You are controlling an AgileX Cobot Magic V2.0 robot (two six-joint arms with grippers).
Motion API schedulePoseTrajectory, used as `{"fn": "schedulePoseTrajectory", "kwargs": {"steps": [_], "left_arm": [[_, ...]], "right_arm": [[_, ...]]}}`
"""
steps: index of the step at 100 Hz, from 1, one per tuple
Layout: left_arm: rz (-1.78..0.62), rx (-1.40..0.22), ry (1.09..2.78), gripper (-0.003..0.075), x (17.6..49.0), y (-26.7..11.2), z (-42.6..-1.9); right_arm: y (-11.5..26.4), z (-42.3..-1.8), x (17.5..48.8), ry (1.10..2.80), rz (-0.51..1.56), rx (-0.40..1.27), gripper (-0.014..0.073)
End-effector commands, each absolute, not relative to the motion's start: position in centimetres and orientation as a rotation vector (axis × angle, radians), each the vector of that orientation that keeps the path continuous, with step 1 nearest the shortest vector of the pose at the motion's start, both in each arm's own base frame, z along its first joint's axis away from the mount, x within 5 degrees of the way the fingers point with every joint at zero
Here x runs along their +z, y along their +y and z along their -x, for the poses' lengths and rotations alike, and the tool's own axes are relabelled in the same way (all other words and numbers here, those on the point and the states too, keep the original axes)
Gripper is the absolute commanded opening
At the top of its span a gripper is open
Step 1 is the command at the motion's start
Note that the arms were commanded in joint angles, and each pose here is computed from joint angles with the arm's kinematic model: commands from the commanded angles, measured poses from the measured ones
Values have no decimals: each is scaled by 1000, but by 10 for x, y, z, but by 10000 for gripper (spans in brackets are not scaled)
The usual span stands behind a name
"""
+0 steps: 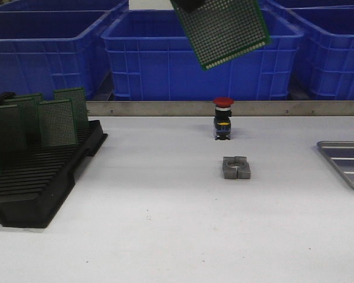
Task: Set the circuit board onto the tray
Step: 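Lift the board out of the rack with the left gripper toward center, then close the right gripper on the board held by the left gripper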
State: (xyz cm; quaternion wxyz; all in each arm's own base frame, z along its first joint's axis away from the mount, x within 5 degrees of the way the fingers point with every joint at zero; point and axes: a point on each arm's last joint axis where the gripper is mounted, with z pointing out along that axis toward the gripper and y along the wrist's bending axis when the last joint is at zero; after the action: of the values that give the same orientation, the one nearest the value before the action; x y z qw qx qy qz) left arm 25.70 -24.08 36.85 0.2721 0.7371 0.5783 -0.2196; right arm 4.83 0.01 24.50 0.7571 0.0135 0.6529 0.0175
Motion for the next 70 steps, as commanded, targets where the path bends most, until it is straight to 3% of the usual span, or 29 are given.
{"fn": "schedulePoseTrajectory", "kwargs": {"steps": [1, 36, 70], "left_arm": [[-1951, -657, 1497, -18, 393, -238, -240], [-1951, -657, 1497, -18, 393, -238, -240], [-1951, -657, 1497, -18, 393, -238, -240]], "right_arm": [[0, -41, 280, 1395, -59, 75, -69], [1, -52, 356, 1773, -69, 67, -69], [1, -74, 361, 1898, -74, 65, -53]]}}
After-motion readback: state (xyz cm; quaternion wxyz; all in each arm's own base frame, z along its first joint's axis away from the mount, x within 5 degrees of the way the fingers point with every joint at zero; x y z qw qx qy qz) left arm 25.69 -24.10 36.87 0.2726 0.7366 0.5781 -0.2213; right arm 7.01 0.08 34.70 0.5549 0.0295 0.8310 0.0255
